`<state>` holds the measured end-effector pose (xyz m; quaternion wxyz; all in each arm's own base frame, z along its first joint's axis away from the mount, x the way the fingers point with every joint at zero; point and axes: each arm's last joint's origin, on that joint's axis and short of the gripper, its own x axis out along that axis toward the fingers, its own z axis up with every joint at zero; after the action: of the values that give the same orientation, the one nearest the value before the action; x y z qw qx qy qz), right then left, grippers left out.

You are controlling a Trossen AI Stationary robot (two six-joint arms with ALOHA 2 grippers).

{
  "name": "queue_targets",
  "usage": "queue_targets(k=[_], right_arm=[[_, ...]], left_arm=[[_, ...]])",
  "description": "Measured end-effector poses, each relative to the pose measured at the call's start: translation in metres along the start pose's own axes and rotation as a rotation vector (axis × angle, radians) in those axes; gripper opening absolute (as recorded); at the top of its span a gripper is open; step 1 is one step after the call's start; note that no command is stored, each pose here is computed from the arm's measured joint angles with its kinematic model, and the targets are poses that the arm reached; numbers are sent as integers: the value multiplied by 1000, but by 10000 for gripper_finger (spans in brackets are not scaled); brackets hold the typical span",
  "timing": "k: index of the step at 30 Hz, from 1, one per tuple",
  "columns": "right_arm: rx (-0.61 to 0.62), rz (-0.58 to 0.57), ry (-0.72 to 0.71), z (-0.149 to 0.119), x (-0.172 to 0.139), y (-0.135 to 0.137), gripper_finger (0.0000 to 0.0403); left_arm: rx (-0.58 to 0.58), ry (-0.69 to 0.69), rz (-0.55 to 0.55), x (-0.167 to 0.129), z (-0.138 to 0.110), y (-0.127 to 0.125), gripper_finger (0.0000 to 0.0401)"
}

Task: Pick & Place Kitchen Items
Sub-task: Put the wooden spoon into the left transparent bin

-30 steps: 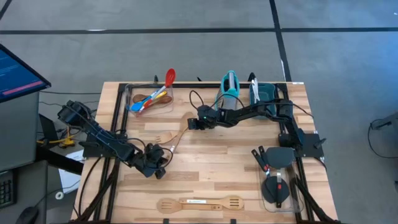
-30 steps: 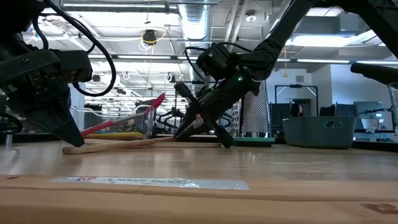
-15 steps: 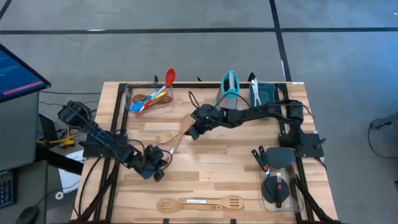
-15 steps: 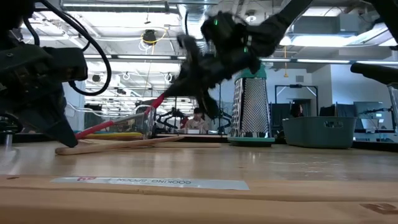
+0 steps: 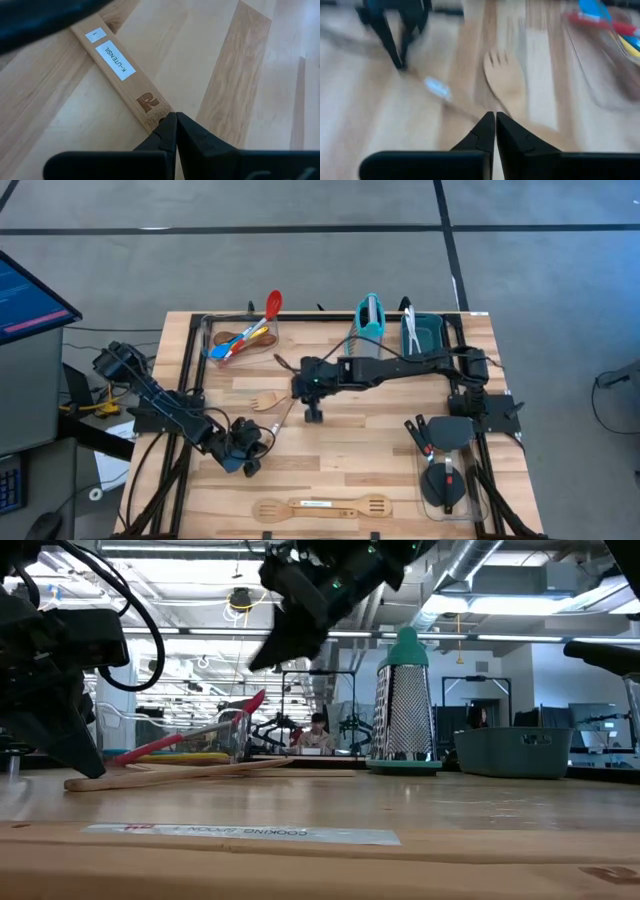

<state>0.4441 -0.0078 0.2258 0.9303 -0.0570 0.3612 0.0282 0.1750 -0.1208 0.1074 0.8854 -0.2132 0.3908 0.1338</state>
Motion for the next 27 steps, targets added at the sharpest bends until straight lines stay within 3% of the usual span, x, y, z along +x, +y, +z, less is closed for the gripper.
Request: queue_targets(k=[4,7,12,18,22,27], right_arm=[[-111,-24,-20,16,-6,-7,32],[-123,24,2,15,-3,-18,59],[-119,87,16,14,15,-32,115],[-244,160,113,10,42,-24,180],[-260,191,168,11,56,-18,195],[-258,212,215,5,77,-11,183]], left_arm=[[0,0,0,0,0,0,1],[5,-2,-3,0,-1,-1,1],[6,-6,-9,-1,-1,-1,1],[4,-7,-15,-1,-1,-2,1],[2,-7,-19,-1,-1,-2,1],[32,-14,-40,0,0,-4,1]])
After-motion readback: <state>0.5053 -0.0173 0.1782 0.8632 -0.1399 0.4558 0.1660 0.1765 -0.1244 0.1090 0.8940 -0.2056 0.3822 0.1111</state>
